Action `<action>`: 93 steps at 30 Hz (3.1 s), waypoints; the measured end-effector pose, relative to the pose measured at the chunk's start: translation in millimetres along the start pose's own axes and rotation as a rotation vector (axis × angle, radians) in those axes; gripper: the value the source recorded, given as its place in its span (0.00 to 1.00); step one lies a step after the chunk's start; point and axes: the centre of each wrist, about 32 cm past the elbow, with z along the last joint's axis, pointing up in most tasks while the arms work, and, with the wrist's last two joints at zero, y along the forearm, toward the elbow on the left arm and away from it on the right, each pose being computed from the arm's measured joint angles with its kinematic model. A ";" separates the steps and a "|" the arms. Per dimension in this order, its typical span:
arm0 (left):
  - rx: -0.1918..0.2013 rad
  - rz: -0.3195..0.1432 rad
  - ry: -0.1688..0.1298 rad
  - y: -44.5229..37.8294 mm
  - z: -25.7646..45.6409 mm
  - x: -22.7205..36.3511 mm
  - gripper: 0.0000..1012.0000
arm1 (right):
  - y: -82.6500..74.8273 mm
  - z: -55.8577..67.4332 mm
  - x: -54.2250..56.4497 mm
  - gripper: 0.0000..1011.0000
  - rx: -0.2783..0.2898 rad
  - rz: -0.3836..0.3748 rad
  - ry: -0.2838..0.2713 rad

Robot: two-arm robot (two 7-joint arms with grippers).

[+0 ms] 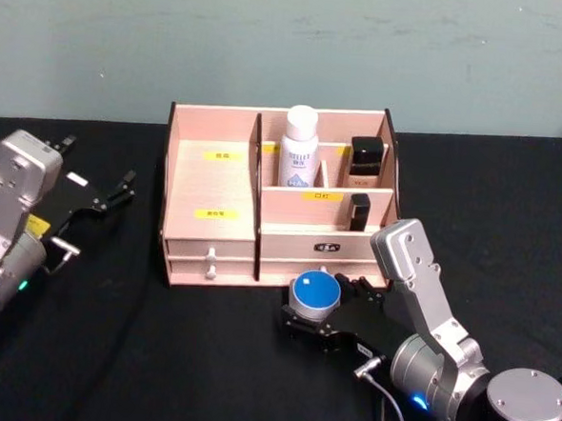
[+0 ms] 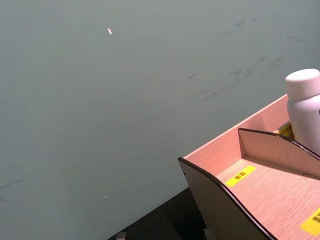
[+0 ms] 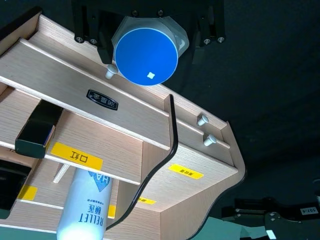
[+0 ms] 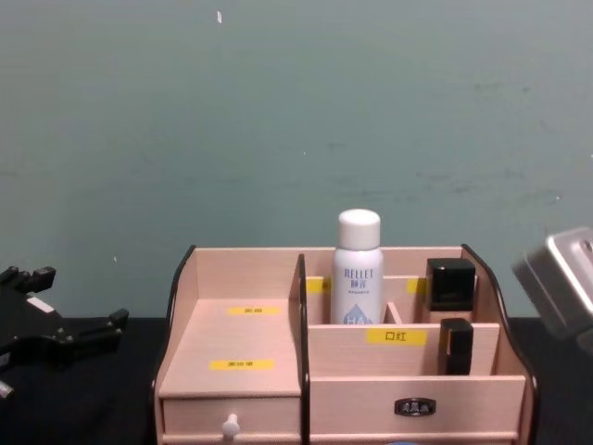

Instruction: Pick up the facial cleanser and watermelon frost from the table and place them into the tiered storage box.

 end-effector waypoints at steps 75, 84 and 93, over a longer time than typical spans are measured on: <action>0.000 0.000 0.000 0.0 0.0 0.0 0.99 | 17.6 79.2 2.7 0.71 0.175 0.159 -0.113; 0.000 0.000 0.000 0.0 0.0 0.0 0.99 | 44.4 92.4 2.7 0.71 0.185 0.168 -0.118; 0.000 0.000 0.000 0.0 0.0 0.0 0.99 | 65.2 102.6 5.1 0.71 0.188 0.153 -0.118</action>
